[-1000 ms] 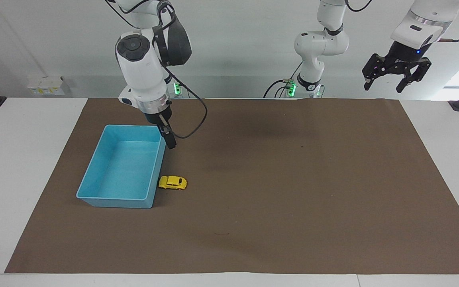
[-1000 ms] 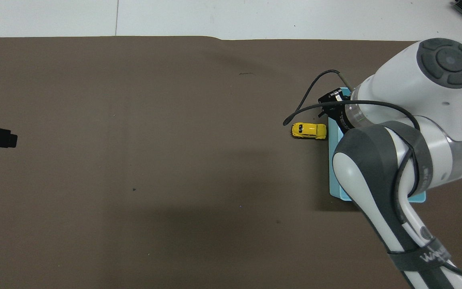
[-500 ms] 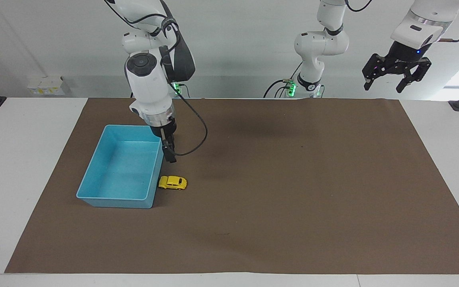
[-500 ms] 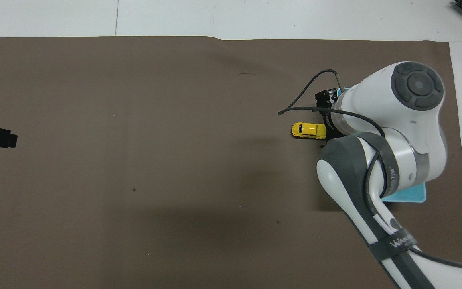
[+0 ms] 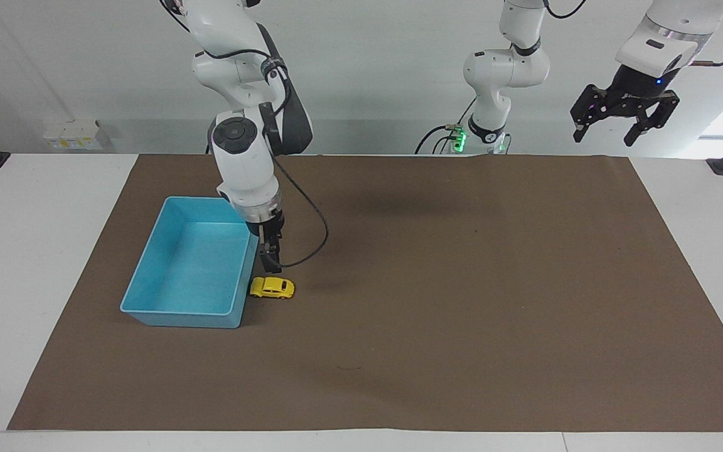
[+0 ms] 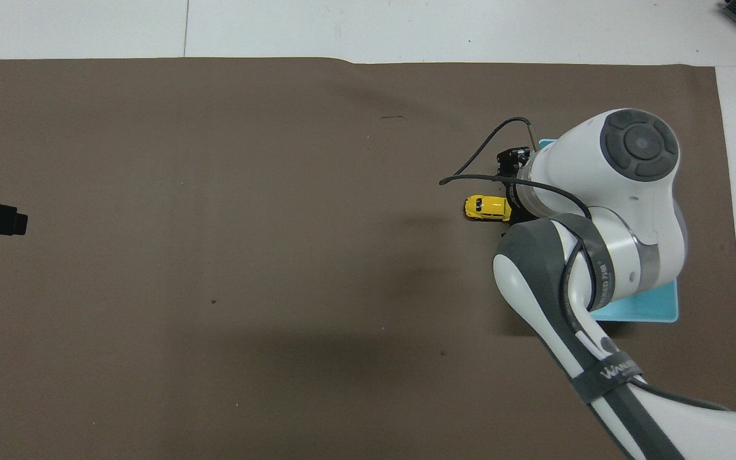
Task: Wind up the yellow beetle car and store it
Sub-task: 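Reach the right gripper past the box rim down to the car, then close the right gripper on the yellow car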
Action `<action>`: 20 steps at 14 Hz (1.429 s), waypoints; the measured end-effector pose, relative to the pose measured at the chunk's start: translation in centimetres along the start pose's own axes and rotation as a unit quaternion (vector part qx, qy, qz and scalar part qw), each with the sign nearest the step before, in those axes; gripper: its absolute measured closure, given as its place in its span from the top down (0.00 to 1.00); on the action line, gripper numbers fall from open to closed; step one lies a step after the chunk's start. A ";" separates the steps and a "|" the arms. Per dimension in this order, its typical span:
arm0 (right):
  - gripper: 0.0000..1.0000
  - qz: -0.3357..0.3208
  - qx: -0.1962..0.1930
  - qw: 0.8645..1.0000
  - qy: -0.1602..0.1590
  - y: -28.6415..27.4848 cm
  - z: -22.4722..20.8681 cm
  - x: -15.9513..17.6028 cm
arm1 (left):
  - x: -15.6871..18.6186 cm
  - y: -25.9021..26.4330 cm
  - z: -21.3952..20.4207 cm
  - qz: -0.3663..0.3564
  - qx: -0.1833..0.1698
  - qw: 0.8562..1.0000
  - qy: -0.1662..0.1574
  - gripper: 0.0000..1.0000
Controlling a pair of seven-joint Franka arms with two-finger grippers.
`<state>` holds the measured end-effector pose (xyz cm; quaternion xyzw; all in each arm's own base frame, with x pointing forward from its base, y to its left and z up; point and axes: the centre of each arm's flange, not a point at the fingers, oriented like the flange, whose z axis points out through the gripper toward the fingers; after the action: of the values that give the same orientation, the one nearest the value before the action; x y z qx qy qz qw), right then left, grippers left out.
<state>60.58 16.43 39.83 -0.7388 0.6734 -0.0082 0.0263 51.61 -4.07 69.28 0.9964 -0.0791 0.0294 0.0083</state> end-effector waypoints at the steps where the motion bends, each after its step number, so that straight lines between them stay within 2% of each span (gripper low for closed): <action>1: 1.00 0.000 -0.005 1.000 0.001 -0.1 0.8 0.0 | 0.0 0.0 0.0 0.000 0.000 1.000 0.000 1.00; 4: 1.00 0.003 -0.008 1.000 0.002 -0.2 3.5 0.3 | 0.0 0.0 0.0 0.000 0.000 1.000 0.000 1.00; 8: 1.00 0.007 0.006 1.000 0.000 0.6 6.8 1.0 | 0.0 0.0 0.0 0.000 0.000 1.000 0.000 1.00; 18: 1.00 0.021 0.010 1.000 0.002 1.5 9.9 3.0 | 0.0 0.0 0.0 0.000 0.000 1.000 0.000 1.00; 20: 0.96 0.016 0.017 1.000 0.001 1.5 10.0 3.0 | 0.0 0.0 0.0 0.000 0.000 1.000 0.000 1.00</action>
<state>59.82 13.61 29.66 -0.7276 0.6847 -0.0203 0.0382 51.61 -4.07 69.28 0.9964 -0.0791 0.0294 0.0083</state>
